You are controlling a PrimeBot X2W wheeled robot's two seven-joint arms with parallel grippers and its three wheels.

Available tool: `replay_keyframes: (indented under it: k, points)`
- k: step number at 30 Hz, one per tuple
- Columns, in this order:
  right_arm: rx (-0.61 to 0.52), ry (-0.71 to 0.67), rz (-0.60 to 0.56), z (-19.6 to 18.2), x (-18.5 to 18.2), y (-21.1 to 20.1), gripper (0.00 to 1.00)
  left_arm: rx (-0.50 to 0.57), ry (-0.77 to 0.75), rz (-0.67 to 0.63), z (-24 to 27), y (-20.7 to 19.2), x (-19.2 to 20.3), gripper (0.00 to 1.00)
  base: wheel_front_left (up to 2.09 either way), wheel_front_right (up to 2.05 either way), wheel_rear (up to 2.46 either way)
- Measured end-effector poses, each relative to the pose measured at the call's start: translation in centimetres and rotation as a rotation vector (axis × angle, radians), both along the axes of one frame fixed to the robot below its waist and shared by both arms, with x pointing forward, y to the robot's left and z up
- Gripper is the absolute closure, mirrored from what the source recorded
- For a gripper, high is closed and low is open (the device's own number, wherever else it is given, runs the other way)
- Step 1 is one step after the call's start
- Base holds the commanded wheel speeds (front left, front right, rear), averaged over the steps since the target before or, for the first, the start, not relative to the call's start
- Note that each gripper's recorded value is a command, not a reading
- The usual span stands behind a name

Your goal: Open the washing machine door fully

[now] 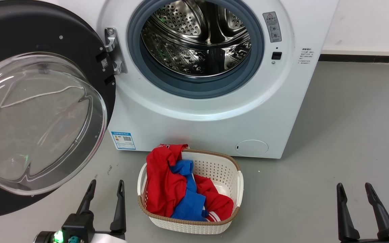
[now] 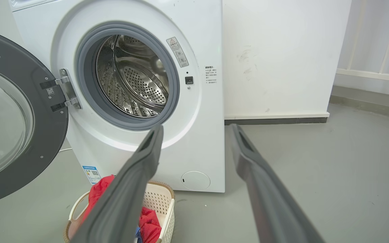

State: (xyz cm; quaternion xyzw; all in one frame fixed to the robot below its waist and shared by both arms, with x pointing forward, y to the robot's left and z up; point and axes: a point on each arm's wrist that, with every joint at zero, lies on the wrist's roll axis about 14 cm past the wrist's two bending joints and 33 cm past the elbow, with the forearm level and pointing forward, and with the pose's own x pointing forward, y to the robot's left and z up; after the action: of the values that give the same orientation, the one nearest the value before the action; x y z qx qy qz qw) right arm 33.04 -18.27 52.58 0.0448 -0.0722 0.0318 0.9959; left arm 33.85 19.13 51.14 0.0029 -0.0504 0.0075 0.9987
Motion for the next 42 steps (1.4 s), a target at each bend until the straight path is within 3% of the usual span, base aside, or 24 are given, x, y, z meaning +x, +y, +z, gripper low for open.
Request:
replay_keyframes:
  k: [17, 18, 22, 42]
  points:
    - [0.007, 0.009, -0.011, -0.3, -0.3, -0.3, 0.0, -0.005, 0.015, 0.004, -0.5, -0.5, -0.2, 0.0, 0.0, 0.0, 0.0]
    - [0.009, 0.036, -0.011, -1.1, -0.4, -0.3, 1.0, -0.008, 0.047, 0.006, -1.5, -0.5, -0.4, 1.0, 0.0, 0.0, 0.0]
    - [0.024, 0.075, -0.013, -2.2, -0.5, -0.4, 1.0, -0.025, 0.106, 0.012, -3.2, -0.4, -1.0, 1.0, 0.0, 0.0, 0.0]
    - [0.401, 0.126, -0.038, -3.0, 0.8, -1.1, 1.0, -0.417, 0.155, 0.065, -3.9, 0.9, 0.0, 1.0, 0.0, 0.0, 0.0]
